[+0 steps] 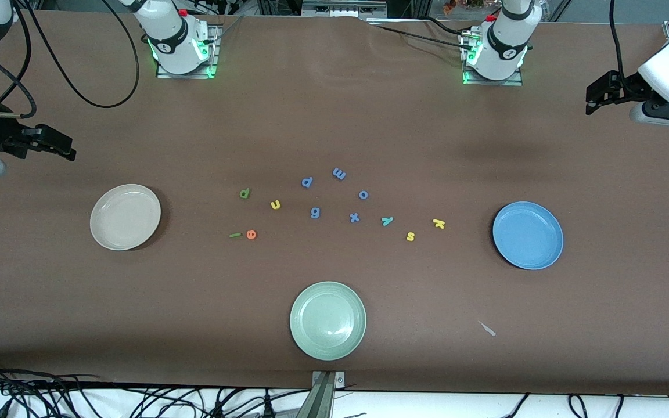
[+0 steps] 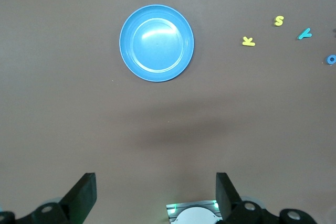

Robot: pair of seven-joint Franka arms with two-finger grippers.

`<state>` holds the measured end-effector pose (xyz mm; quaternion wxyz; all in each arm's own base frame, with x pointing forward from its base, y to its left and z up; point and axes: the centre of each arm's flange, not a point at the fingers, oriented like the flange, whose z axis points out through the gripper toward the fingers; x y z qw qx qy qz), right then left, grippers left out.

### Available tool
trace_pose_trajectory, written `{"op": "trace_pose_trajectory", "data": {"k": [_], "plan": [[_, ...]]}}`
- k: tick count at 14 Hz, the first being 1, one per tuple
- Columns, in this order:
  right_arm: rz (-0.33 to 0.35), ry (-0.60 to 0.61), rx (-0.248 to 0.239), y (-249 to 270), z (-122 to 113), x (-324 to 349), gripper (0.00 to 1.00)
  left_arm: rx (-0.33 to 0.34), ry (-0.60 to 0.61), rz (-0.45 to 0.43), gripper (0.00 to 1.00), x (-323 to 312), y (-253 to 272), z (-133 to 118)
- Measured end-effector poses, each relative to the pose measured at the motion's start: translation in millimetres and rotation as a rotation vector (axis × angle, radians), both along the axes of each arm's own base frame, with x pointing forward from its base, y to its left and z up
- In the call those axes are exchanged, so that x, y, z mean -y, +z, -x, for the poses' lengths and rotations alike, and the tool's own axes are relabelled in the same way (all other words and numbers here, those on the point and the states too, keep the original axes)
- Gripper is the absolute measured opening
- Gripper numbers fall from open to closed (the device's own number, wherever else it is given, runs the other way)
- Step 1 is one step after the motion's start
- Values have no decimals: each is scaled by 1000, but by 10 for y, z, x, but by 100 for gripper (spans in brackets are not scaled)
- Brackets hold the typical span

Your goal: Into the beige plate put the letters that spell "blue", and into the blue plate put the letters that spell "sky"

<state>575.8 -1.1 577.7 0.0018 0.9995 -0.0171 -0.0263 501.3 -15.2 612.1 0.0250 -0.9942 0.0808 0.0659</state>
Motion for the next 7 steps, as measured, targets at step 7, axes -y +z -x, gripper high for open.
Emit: {"op": "trace_pose_trajectory", "data": {"k": [7], "plan": [[0, 0, -1, -1, 1, 0, 100, 96, -4, 22, 100, 29, 71, -34]]}}
